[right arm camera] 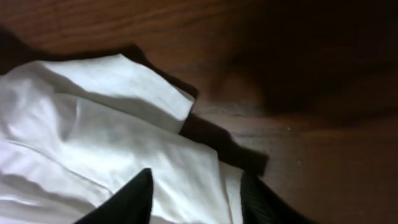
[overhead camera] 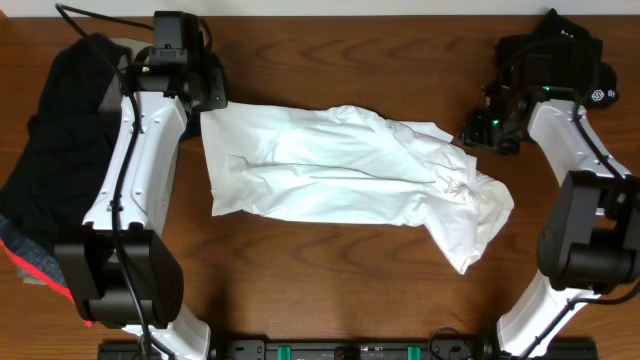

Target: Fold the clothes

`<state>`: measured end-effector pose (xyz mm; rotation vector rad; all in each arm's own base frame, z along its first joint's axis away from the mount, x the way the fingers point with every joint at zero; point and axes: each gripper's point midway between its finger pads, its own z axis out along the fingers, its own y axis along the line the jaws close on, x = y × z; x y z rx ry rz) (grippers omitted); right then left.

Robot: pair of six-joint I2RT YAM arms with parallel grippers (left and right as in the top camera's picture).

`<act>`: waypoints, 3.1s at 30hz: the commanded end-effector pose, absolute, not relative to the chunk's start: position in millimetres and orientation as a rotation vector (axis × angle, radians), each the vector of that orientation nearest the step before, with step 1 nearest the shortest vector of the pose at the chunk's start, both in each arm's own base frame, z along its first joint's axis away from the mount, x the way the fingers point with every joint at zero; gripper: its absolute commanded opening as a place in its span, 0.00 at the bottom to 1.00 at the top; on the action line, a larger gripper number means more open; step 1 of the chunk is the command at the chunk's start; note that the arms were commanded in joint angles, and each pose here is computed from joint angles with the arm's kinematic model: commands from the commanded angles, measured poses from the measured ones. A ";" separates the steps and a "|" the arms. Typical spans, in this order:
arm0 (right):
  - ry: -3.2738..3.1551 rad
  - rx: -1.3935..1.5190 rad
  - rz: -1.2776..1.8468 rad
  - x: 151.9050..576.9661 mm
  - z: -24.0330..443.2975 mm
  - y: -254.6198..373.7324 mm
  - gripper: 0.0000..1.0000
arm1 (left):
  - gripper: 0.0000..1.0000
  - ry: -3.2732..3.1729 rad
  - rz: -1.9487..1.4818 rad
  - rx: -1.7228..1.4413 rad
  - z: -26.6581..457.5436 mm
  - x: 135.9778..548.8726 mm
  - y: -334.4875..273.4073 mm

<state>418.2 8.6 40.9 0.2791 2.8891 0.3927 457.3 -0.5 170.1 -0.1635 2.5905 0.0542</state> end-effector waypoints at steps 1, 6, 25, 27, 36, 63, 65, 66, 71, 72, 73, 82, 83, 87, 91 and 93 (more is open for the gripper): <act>2.940 0.252 0.365 412.7 24.5 20.2 0.36 | 0.06 2.574 0.089 -0.131 175.9 460.7 3.1; 2.958 0.295 0.264 410.3 21.1 19.5 0.28 | 0.06 2.574 0.089 -0.131 175.8 460.6 3.1; 2.991 0.501 -0.008 391.2 9.1 -7.6 0.23 | 0.06 2.575 0.089 -0.131 175.7 460.5 3.2; 2.988 0.493 -0.007 391.4 7.0 -5.7 0.21 | 0.06 2.575 0.090 -0.130 175.7 460.4 3.2; 2.940 0.469 0.007 403.1 14.0 -1.1 0.20 | 0.06 2.579 0.091 -0.126 175.2 459.7 3.2; 2.939 0.416 0.057 406.0 22.6 14.1 0.01 | 0.06 2.578 0.091 -0.126 175.3 459.8 3.2; 2.916 0.405 0.061 413.5 29.6 13.3 0.01 | 0.06 2.578 0.091 -0.126 175.3 459.8 3.2; 2.899 0.391 0.063 419.2 35.2 12.6 0.01 | 0.05 2.578 0.091 -0.126 175.3 459.8 3.2; 2.826 0.330 0.071 444.5 63.8 12.3 0.01 | 0.06 2.578 0.091 -0.126 175.3 459.8 3.2; 2.810 0.320 0.073 449.7 70.0 12.3 0.01 | 0.06 2.578 0.091 -0.126 175.3 459.8 3.2; 2.799 0.309 0.074 453.0 74.0 12.5 0.01 | 0.06 2.578 0.091 -0.126 175.3 459.8 3.2; 2.768 0.263 0.074 462.5 83.7 12.5 0.01 | 0.06 2.578 0.091 -0.126 175.3 459.8 3.2; 2.772 0.254 0.076 461.5 83.0 13.0 0.01 | 0.06 2.578 0.091 -0.126 175.3 459.8 3.2; 2.814 0.259 0.097 451.5 73.1 14.4 0.41 | 0.06 2.579 0.091 -0.126 175.2 459.7 3.2; 2.873 0.273 0.214 438.1 58.1 22.0 0.53 | 0.06 2.579 0.091 -0.126 175.2 459.7 3.0; 2.885 0.282 0.252 433.6 52.7 22.9 0.54 | 0.06 2.579 0.091 -0.126 175.2 459.6 3.2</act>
